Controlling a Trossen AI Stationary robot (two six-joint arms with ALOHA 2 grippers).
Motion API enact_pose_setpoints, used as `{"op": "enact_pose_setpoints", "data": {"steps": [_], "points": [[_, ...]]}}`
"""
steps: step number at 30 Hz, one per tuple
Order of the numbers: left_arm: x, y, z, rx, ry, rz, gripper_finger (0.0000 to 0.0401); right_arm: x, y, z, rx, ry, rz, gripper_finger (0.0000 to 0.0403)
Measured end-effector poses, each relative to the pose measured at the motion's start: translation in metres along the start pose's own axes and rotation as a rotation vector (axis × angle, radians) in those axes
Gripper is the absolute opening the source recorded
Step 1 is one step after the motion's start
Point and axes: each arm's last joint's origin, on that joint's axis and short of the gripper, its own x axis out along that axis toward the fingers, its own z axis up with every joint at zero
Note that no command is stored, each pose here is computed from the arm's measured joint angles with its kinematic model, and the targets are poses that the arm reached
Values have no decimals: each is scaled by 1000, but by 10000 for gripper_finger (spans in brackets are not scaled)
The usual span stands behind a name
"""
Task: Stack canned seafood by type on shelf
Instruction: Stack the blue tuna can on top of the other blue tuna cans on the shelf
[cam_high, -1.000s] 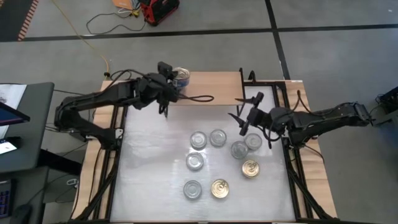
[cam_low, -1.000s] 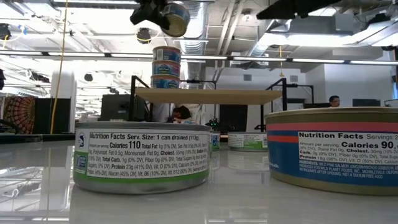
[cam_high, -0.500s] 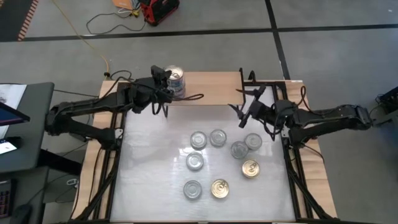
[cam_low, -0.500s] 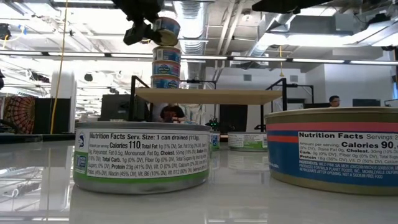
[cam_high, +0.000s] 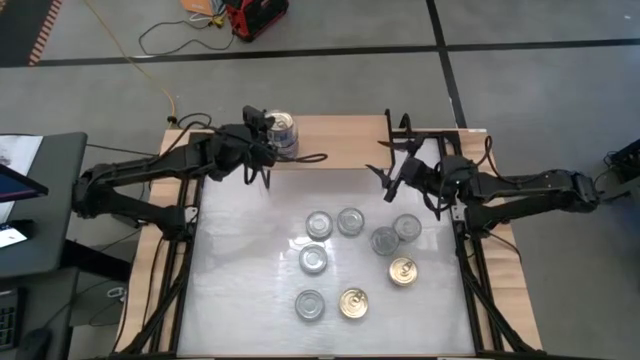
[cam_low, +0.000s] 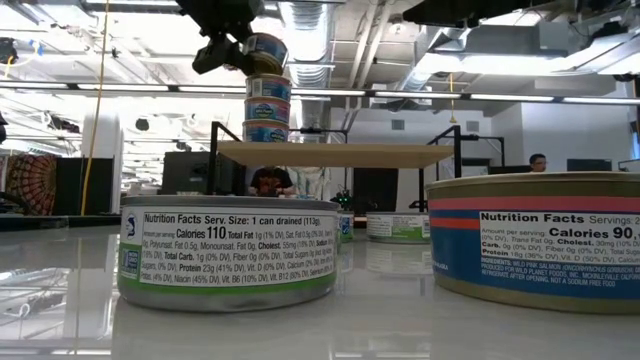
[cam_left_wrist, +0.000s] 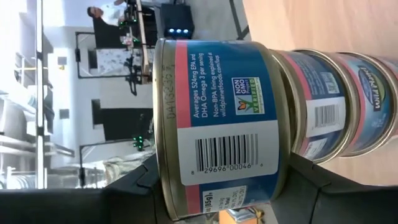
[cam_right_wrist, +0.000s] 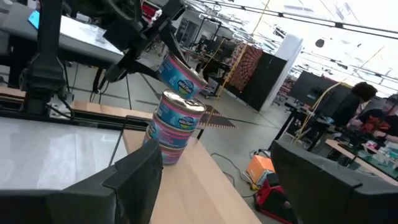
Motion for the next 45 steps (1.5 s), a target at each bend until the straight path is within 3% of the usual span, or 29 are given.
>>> {"op": "enact_pose_setpoints", "data": {"steps": [22,34,45], "points": [[3,-3,-6,11,16,-42,209,42,26,-1,-14,69,85,330],[3,-4,-5,58,-10,-57,250,44,27,0,-10,62,82,330],[1,-2,1,113,-114,-52,254,44,27,0,-12,63,82,330]]}}
